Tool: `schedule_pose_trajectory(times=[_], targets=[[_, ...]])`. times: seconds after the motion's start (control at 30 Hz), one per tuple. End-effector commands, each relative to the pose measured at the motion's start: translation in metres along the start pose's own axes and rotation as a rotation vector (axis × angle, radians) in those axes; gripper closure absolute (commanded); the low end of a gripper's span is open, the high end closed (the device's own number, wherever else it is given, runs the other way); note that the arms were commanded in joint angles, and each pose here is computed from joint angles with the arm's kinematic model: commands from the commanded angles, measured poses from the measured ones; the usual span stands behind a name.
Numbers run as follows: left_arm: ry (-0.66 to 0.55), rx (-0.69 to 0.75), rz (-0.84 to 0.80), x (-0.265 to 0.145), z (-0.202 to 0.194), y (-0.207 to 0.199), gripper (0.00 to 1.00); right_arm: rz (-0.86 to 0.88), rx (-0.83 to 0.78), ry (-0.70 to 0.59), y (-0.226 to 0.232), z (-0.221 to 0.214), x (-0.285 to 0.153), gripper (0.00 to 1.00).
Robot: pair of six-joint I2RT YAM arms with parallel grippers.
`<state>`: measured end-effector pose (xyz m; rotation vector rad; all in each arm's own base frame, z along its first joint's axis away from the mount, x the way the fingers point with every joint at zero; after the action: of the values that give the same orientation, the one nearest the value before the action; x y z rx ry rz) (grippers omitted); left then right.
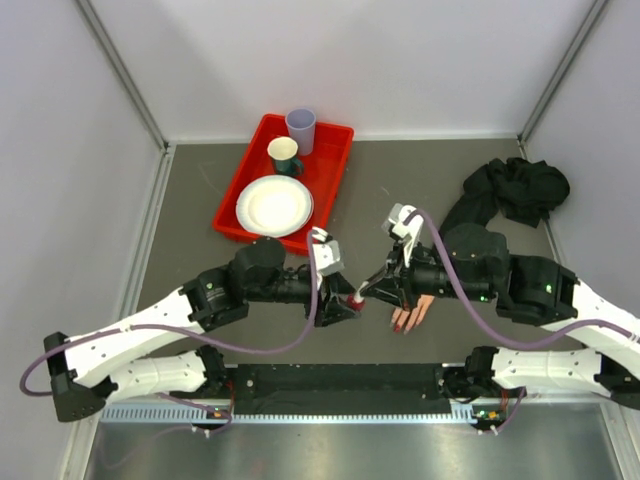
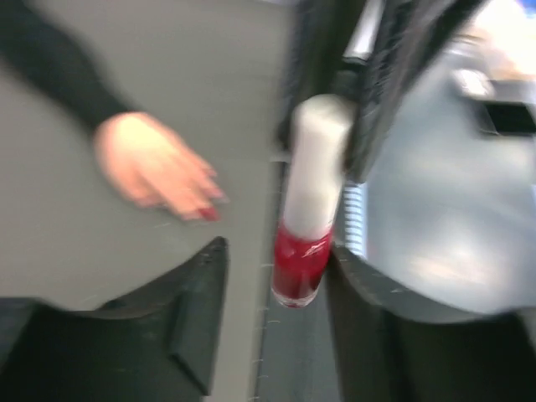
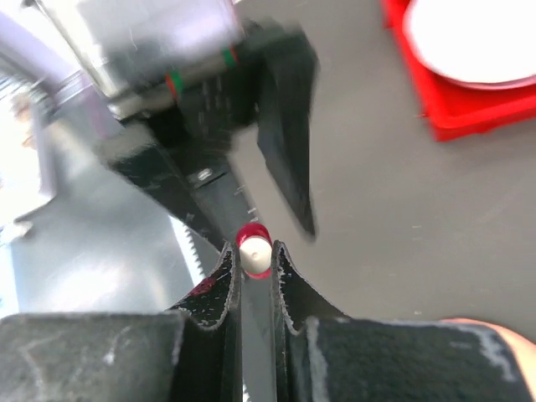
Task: Paint the nails
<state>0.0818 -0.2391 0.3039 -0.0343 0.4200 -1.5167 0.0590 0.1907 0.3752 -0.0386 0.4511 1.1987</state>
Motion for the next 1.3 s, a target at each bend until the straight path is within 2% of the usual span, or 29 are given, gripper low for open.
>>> schedule_pose_trajectory(times=[0.0,0.03,0.07,0.27,0.37,0.4,0.47,0.63,0.83,1.07,1.27], targets=[[-0.183,0.057,0.42,-0.034,0.024,0.02,0.2,-0.203,0.023,-0.143,-0.016,0.017,-0.009,1.0],[-0.202,0.053,0.527,-0.042,0.023,0.028,0.09,-0.238,0.031,-0.174,-0.019,0.019,-0.012,1.0],[-0.205,0.05,0.572,-0.046,0.019,0.031,0.01,-0.347,0.039,-0.183,-0.029,0.015,-0.011,1.0],[-0.332,-0.03,0.95,-0.084,0.009,0.046,0.01,-0.74,0.098,-0.213,-0.072,-0.002,0.014,1.0],[-0.399,-0.053,1.019,-0.097,0.008,0.046,0.01,-0.876,0.125,-0.219,-0.096,-0.022,0.034,1.0],[-0.433,-0.054,1.01,-0.101,0.01,0.043,0.01,-0.911,0.137,-0.258,-0.103,-0.021,0.047,1.0],[-0.447,-0.053,1.001,-0.103,0.009,0.042,0.01,-0.976,0.127,-0.253,-0.119,-0.033,0.062,1.0],[-0.456,-0.055,1.002,-0.108,0.007,0.04,0.01,-1.006,0.093,-0.246,-0.144,-0.039,0.117,1.0],[-0.452,-0.056,1.012,-0.114,0.003,0.038,0.02,-0.957,0.098,-0.192,-0.171,-0.049,0.171,1.0],[-0.468,-0.051,1.041,-0.12,-0.008,0.039,0.02,-0.903,0.109,-0.16,-0.184,-0.068,0.21,1.0],[-0.454,-0.044,1.055,-0.123,-0.01,0.039,0.02,-0.911,0.117,-0.131,-0.189,-0.082,0.221,1.0]])
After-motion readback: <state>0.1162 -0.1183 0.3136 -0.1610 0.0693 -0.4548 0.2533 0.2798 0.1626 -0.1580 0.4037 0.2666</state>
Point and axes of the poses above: each gripper's point midway between its finger pads, its own x axis out along the fingers, its own y axis along the line the jaws close on, z = x × y, the point moved 9 cm from there along -x, back along the fingers, and after that the axes turned 3 degrees about -x, right-handed, at the moved point
